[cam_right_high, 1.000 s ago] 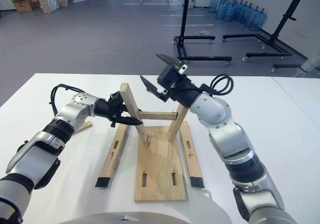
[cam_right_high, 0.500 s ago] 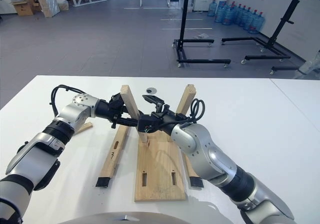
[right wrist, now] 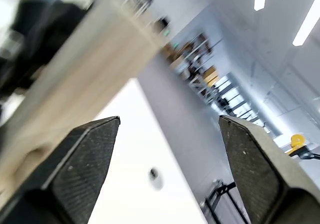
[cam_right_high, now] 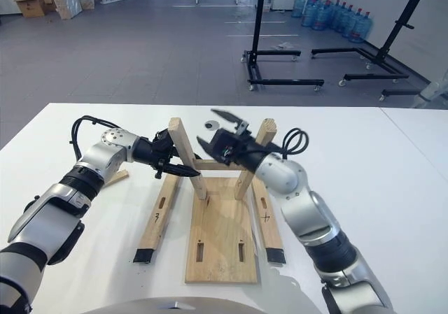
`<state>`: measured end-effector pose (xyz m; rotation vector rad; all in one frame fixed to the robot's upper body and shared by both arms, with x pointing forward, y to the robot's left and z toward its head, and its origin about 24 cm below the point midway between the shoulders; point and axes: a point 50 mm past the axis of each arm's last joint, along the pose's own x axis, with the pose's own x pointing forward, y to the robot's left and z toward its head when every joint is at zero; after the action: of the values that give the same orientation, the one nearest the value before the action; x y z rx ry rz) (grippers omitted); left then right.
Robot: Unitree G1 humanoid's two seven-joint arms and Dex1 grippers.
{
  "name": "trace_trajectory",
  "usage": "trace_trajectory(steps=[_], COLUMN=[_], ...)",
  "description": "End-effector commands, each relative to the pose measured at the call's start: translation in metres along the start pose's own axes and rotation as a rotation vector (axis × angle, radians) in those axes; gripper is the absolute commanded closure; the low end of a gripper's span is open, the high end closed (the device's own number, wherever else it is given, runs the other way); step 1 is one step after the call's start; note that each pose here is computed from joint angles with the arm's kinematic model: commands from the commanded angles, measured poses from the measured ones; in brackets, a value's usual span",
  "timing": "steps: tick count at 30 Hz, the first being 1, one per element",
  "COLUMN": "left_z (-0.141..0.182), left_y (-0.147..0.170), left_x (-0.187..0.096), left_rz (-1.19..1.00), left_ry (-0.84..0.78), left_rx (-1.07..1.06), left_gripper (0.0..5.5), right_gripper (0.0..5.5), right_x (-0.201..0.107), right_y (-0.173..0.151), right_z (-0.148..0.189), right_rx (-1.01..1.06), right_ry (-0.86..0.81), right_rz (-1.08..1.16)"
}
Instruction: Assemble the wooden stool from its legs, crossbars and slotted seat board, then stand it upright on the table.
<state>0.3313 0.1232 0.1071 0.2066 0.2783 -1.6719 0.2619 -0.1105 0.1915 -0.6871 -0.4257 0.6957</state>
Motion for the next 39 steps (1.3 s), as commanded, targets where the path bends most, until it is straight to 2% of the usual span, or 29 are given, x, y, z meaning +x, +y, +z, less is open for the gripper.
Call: trace_trajectory(steps=[1,3,5,8,10,15,21,28,39], left_z=[-0.083,-0.083,-0.083,-0.083,-0.084,-0.085,-0.083,-0.077,-0.068], left_y=[-0.026,-0.025,-0.025,-0.026,-0.026,-0.026,-0.025,-0.021,-0.019], left_x=[-0.010,-0.009,-0.008,-0.007,-0.007,-0.006,-0.005,0.004,0.012], left_rz=[-0.018,-0.017,-0.017,-0.019,-0.020,-0.019,-0.025,-0.061,-0.171], left_ry=[0.441,0.443,0.441,0.439,0.439,0.440,0.434,0.427,0.496], left_rx=[-0.204,-0.199,-0.198,-0.198,-0.200,-0.197,-0.192,-0.173,-0.120], left_gripper=[3.41,3.41,3.41,3.41,3.41,3.41,3.41,3.41,3.41], right_gripper=[1.88,1.88,1.88,1.88,1.88,1.88,1.88,1.88,1.88], right_x=[-0.028,-0.058,-0.094,-0.136,-0.148,-0.146,-0.114,-0.080,-0.051], right_y=[-0.080,-0.101,-0.108,-0.098,-0.085,-0.048,-0.035,-0.023,0.004], right_z=[0.047,0.017,-0.017,-0.051,-0.067,-0.074,-0.082,-0.062,-0.038], right_rx=[0.216,0.485,0.709,0.960,1.085,1.246,1.259,1.213,1.137], right_ry=[-0.353,-0.368,-0.339,-0.301,-0.255,-0.168,-0.175,-0.257,-0.264], right_rz=[-0.203,-0.230,-0.218,-0.130,-0.074,0.129,0.251,0.446,0.742])
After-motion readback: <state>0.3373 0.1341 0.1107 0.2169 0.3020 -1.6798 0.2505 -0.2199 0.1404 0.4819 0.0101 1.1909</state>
